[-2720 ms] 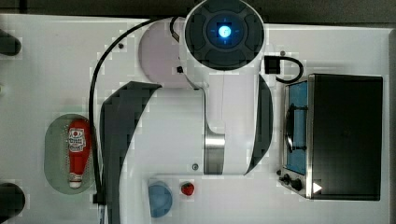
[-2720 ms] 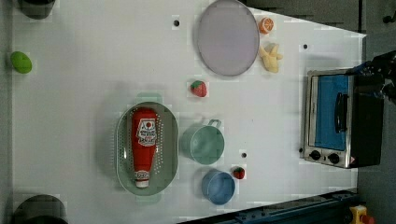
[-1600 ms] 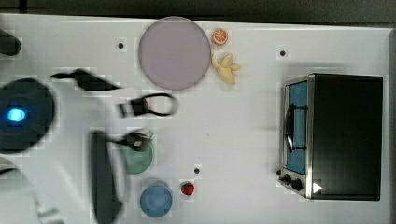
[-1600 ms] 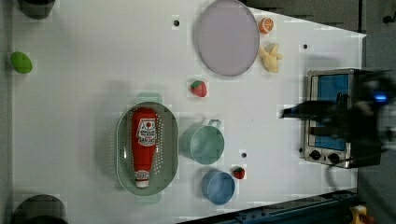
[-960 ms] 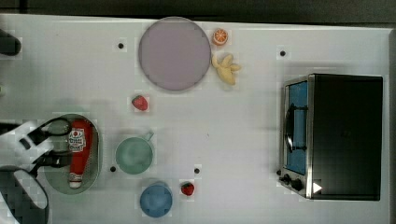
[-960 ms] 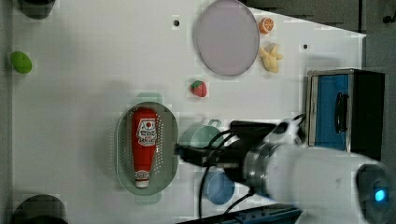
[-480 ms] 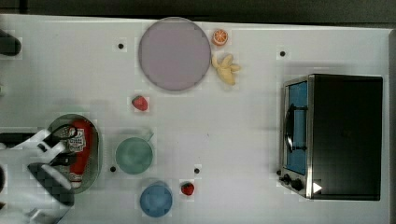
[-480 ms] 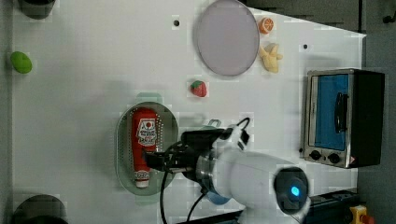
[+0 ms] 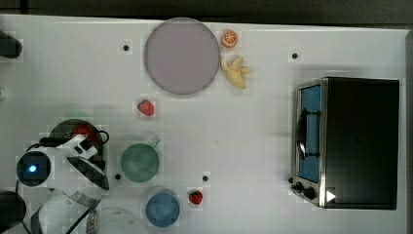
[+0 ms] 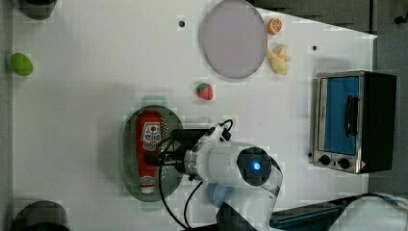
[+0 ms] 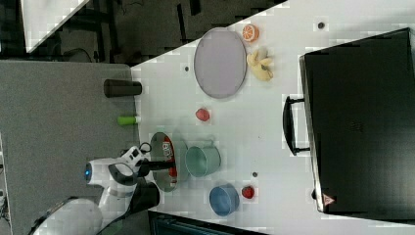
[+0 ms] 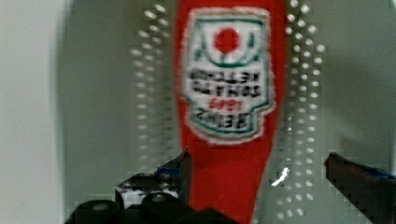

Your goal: Pick ketchup from strainer and place it on the table

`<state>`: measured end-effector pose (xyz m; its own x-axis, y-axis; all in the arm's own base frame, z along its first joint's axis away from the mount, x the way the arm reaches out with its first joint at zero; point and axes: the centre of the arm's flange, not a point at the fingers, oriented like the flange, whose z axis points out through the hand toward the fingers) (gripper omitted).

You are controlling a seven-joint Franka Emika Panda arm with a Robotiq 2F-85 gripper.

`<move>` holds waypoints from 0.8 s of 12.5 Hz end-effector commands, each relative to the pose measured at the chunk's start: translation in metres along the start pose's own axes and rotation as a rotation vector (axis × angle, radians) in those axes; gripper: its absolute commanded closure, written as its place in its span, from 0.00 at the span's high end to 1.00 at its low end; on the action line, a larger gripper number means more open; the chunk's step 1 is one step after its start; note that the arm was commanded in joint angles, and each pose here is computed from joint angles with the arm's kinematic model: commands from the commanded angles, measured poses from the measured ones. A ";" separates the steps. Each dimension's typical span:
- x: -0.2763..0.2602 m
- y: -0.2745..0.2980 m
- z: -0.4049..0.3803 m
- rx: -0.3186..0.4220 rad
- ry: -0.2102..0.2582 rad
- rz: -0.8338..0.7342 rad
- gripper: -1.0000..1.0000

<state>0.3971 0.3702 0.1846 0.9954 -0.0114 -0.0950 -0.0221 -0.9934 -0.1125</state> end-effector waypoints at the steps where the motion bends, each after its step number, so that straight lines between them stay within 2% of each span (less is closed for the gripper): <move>1: 0.018 -0.017 -0.012 0.039 0.076 0.077 1.00; 3: 0.021 -0.023 0.000 0.032 0.080 0.083 1.00; 4: 0.021 -0.022 0.010 0.003 0.074 0.077 0.96; 7: 0.020 -0.025 0.020 -0.013 0.086 0.042 0.60; 8: 0.020 -0.027 0.017 -0.010 0.089 0.042 0.56; 10: 0.019 -0.031 0.001 -0.005 0.110 0.038 0.56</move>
<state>0.4149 0.3947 0.1654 0.9995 -0.0231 -0.0225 -0.0255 -0.9933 -0.1125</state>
